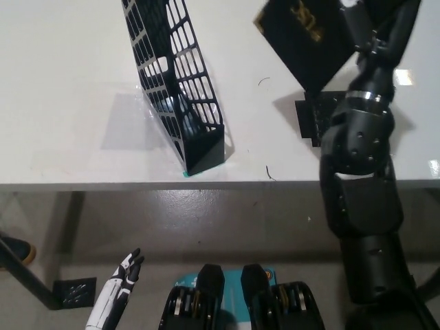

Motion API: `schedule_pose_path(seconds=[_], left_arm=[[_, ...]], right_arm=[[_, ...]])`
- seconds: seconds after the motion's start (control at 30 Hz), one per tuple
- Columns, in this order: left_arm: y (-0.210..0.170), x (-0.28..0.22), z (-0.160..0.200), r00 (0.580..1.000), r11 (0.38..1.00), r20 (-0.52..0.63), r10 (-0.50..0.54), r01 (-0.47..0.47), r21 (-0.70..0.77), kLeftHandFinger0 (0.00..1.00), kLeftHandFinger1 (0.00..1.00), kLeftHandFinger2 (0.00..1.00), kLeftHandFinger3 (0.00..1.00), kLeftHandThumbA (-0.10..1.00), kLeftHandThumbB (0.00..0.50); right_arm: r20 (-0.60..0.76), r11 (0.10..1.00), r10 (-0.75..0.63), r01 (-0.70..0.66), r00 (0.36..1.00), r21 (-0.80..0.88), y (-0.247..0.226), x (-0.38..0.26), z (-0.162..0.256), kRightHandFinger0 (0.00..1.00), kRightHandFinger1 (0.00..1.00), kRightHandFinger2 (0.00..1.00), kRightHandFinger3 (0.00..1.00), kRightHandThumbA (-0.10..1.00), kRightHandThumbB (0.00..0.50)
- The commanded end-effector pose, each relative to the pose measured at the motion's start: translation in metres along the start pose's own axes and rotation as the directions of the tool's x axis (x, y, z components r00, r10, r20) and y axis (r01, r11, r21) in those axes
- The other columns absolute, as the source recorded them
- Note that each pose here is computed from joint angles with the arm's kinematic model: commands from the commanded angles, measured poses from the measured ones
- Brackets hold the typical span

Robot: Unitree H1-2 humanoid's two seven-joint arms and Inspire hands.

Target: A notebook is kept standing on the table on the right hand side and a black shelf is kept on the left hand side and the robot uses its right hand to grab the notebook and places it in the shelf

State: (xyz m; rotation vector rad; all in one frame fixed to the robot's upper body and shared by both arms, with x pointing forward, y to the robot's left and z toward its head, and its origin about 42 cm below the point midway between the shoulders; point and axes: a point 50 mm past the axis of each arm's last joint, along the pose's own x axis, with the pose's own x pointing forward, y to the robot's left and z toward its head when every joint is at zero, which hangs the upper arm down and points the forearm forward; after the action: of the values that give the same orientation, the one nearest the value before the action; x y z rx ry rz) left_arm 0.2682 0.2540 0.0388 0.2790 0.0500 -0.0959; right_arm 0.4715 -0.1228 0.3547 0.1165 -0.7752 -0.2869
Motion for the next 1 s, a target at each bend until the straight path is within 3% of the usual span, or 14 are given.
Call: schedule_pose_path(seconds=[0.0,0.33,0.83,0.97], left_arm=[[0.006,-0.001,0.007,0.999,1.0,0.048,0.011,-0.012,0.022,1.0,1.0,1.0,1.0,1.0,0.068],[0.006,-0.002,0.005,0.999,0.999,0.046,-0.004,0.002,0.032,1.0,1.0,1.0,1.0,1.0,0.076],[0.005,-0.007,0.004,0.999,1.0,0.041,-0.007,0.006,0.023,1.0,1.0,1.0,1.0,1.0,0.064],[0.006,-0.008,0.005,0.999,0.999,0.041,-0.018,0.016,0.035,1.0,1.0,1.0,1.0,1.0,0.022]], right_arm=[[0.51,0.988,0.149,-0.109,0.847,-0.109,0.084,0.031,0.135,0.0,0.07,0.61,0.8,-0.1,0.092],[0.445,0.981,0.185,-0.136,0.876,-0.139,0.109,0.028,0.12,0.0,0.05,0.64,0.81,-0.1,0.08],[0.301,0.963,0.227,-0.167,0.926,-0.213,0.132,0.028,0.068,0.0,0.14,0.65,0.84,-0.1,0.073],[0.276,0.949,0.252,-0.182,0.927,-0.257,0.133,0.027,0.048,0.0,0.15,0.66,0.87,-0.1,0.071]])
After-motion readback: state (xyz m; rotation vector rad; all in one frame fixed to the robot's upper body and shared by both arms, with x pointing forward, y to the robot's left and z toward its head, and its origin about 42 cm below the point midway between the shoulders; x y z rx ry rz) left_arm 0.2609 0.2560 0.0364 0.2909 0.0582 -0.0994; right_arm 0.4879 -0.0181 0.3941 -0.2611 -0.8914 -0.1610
